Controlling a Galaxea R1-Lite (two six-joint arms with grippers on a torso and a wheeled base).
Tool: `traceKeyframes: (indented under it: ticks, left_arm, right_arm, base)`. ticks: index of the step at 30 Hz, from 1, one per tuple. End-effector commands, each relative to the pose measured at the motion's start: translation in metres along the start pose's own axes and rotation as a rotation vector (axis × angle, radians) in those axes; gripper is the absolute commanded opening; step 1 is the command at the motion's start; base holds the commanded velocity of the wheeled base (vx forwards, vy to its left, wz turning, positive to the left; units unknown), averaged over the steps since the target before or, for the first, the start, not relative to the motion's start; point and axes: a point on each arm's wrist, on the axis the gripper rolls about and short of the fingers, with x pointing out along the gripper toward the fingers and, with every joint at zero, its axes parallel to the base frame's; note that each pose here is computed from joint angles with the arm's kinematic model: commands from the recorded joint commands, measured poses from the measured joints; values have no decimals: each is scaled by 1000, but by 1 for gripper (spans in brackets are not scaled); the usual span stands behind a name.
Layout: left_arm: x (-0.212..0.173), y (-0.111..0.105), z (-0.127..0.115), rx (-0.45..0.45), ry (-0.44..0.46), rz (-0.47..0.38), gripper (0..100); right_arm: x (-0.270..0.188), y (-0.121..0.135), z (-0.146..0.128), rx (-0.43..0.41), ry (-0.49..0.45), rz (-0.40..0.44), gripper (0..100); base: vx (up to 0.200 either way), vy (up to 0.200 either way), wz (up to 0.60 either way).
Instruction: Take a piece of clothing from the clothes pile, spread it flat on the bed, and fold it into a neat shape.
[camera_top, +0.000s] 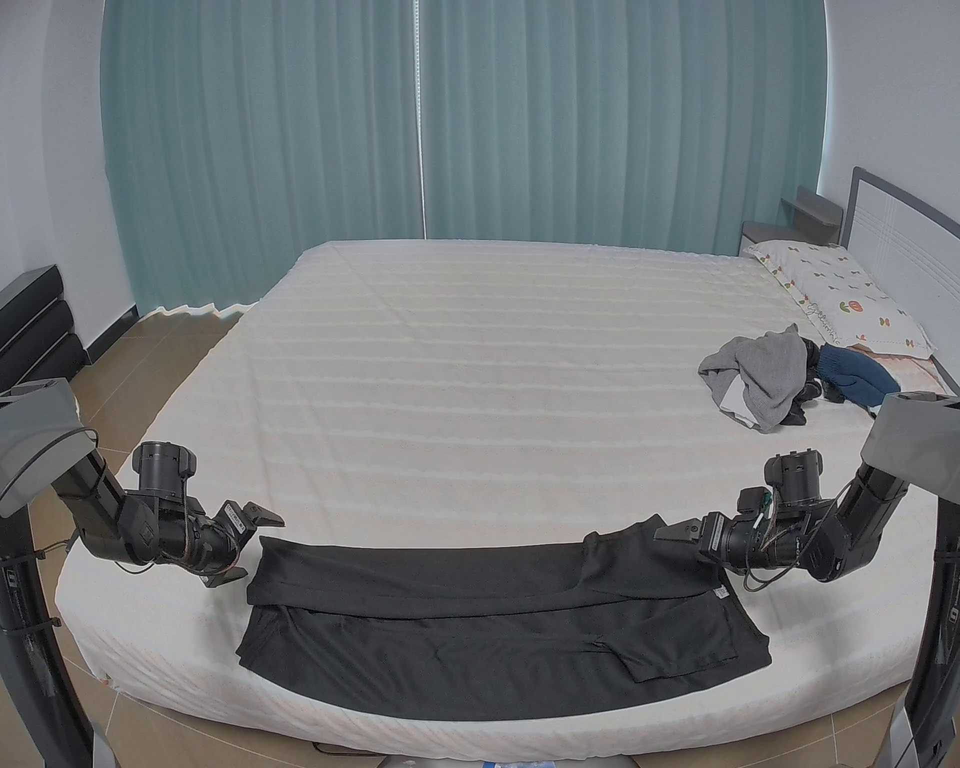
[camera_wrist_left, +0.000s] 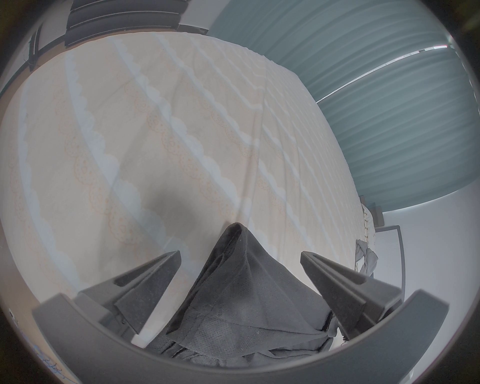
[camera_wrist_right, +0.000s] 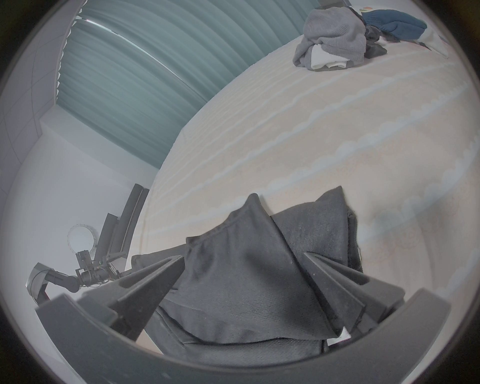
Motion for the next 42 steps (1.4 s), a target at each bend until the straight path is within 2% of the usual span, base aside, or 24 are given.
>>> traceKeyframes:
  ticks: [1,17,25,26,32,39,42]
  left_arm:
    - [0,-1,0,1,-2,-2,100]
    - [0,-1,0,1,-2,-2,100]
    - [0,-1,0,1,-2,-2,100]
    - [0,-1,0,1,-2,-2,100]
    - [0,0,0,0,0,0,100]
    - [-12,0,-9,8,9,5,100]
    - [-16,-5,-14,22,15,-3,100]
  right_arm:
    - [8,-16,-12,-33,41,-34,0]
    - [-27,-21,-15,-67,22,-57,0]
    - [-27,-26,-25,-61,34,-62,0]
    - [-28,-25,-26,-65,32,-57,100]
    - [-38,-17,-21,-59,-17,-35,100]
    - [-72,4,-20,55,-70,-6,100]
    - [-88,11,-23,156,-90,5,100]
  base:
    - [0,0,0]
    - [0,0,0]
    - [0,0,0]
    - [0,0,0]
    - [0,0,0]
    - [0,0,0]
    - [0,0,0]
